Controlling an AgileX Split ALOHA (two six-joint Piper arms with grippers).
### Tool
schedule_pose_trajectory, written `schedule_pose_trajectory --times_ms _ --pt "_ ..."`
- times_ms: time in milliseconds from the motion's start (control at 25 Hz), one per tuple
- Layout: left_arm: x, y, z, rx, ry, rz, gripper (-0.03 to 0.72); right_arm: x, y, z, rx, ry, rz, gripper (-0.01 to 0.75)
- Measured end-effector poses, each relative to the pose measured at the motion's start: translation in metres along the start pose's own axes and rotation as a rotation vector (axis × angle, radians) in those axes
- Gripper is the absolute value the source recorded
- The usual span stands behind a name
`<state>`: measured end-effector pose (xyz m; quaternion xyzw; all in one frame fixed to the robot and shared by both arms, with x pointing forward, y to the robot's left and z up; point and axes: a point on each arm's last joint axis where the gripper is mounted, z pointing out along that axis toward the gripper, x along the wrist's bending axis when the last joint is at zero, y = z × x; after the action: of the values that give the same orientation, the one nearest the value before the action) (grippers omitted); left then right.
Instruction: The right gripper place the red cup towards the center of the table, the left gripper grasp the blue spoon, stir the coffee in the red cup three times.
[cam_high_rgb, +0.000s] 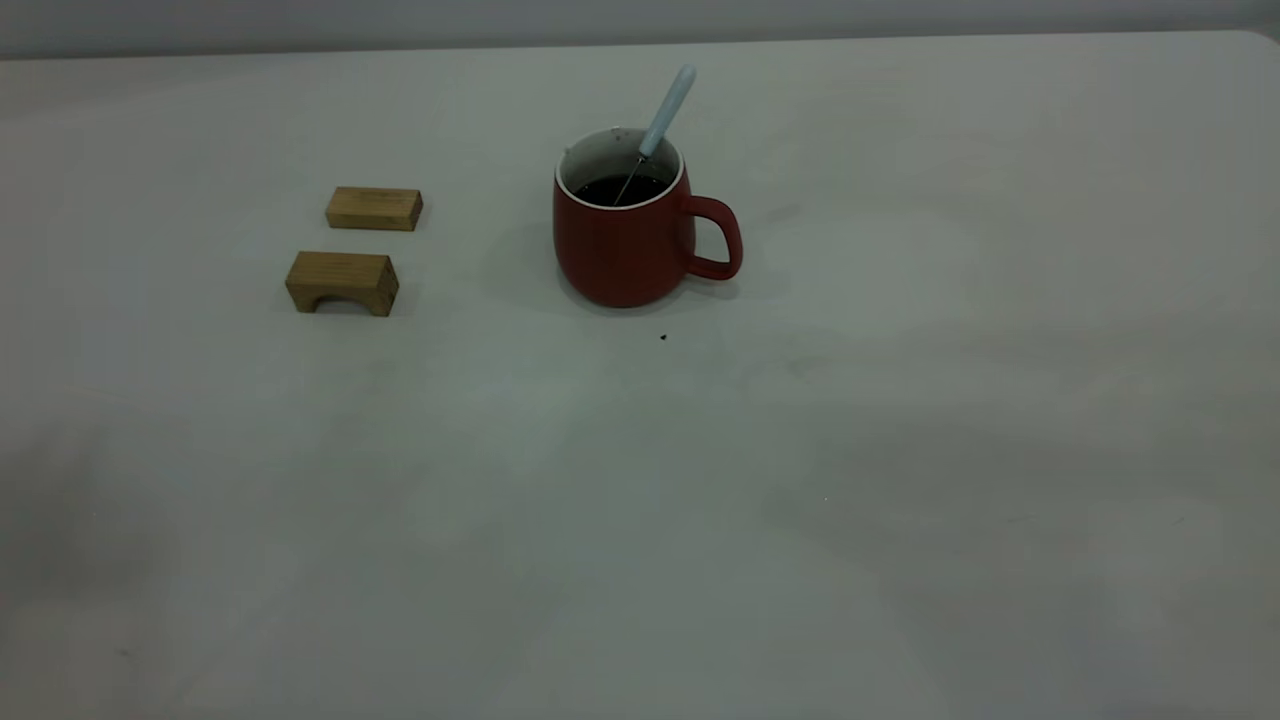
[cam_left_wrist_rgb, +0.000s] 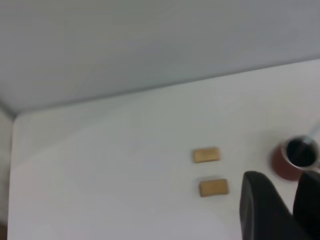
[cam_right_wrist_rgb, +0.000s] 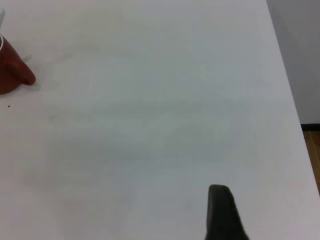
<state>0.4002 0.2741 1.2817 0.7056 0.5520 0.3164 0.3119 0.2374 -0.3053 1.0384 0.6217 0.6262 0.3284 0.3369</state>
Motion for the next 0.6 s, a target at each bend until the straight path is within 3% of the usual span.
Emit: schedule_pose_trajectory --times_ms 120,280,600 --pt "-0.007 -0.035 -0.036 -0.060 -0.076 0.106 0.235 0.000 0.000 0.000 0.000 0.000 0.000 0.493" --pt "-0.014 -0.094 -0.049 -0.047 -0.118 0.146 0.235 0.000 0.000 0.000 0.000 0.000 0.000 0.493" --pt "-0.026 -0.219 -0.005 0.151 -0.110 0.040 0.235 0.000 0.000 0.000 0.000 0.000 0.000 0.493"
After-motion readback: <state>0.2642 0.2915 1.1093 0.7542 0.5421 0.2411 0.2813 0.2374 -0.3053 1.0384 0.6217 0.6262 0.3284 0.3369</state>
